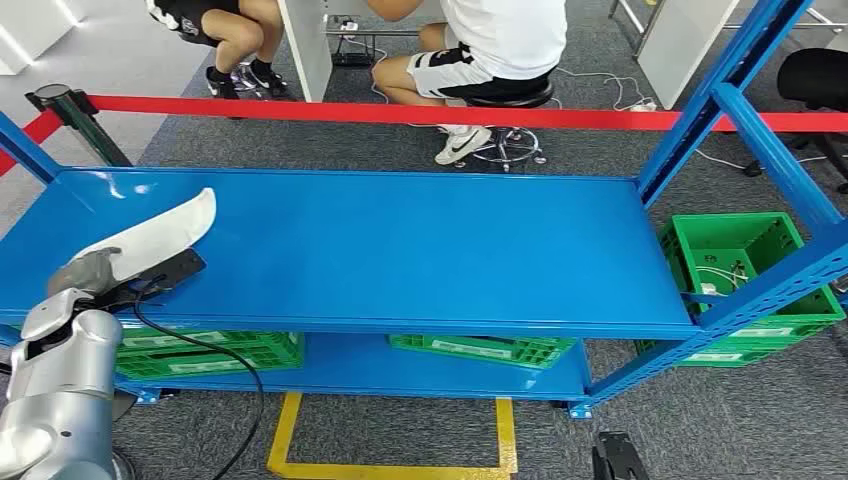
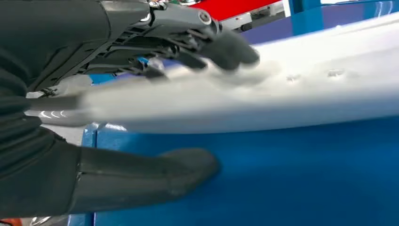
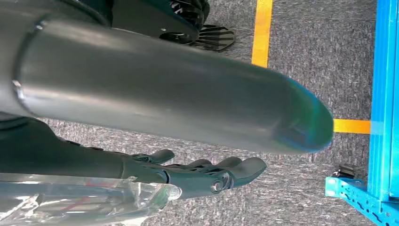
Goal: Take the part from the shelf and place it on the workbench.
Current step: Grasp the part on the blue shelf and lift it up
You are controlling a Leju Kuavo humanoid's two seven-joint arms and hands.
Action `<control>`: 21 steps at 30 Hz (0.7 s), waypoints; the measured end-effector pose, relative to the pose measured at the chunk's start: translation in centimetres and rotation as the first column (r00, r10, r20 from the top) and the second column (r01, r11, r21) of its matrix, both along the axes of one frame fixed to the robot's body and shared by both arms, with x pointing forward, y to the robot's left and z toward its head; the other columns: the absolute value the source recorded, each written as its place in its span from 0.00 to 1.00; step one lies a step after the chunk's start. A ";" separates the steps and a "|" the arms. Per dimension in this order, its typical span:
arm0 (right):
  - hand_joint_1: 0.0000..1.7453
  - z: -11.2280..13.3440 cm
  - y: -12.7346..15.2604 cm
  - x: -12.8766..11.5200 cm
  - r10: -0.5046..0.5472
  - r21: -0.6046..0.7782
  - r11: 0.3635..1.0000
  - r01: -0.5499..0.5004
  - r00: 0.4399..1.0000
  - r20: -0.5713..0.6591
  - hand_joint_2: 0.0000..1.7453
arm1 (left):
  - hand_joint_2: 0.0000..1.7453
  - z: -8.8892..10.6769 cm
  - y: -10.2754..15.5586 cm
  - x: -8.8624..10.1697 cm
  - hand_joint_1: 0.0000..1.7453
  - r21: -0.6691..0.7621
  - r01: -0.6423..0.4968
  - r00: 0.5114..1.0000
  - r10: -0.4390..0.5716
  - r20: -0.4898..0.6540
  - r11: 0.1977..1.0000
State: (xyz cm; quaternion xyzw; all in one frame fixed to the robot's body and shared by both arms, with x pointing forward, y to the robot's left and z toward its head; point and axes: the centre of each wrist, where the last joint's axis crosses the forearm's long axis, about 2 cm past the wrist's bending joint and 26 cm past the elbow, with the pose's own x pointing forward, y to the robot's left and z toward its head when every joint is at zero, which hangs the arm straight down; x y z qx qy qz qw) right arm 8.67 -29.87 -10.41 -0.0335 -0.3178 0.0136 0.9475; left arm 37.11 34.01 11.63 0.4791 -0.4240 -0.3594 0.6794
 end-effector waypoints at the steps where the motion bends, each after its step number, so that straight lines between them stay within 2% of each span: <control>1: 0.00 0.0 0.0 0.0 0.000 -0.001 1.000 0.000 1.000 0.000 0.00 | 1.00 0.0 0.0 0.0 1.00 0.000 0.004 1.000 -0.004 0.003 1.000; 7: 0.00 0.0 0.0 0.0 0.005 -0.005 1.000 -0.005 1.000 -0.001 0.00 | 1.00 0.0 -0.4 -0.1 1.00 -0.020 0.046 0.998 -0.045 0.035 0.999; 14: 0.00 0.0 0.0 -0.1 0.011 -0.007 1.000 -0.011 1.000 0.002 0.00 | 1.00 0.9 -0.1 -0.1 1.00 -0.037 0.085 0.986 -0.079 0.144 0.996; 21: 0.00 -0.1 0.0 -0.2 0.012 -0.008 1.000 -0.012 1.000 0.006 0.00 | 1.00 1.6 -0.8 -1.6 1.00 -0.060 0.149 0.955 -0.128 0.266 0.987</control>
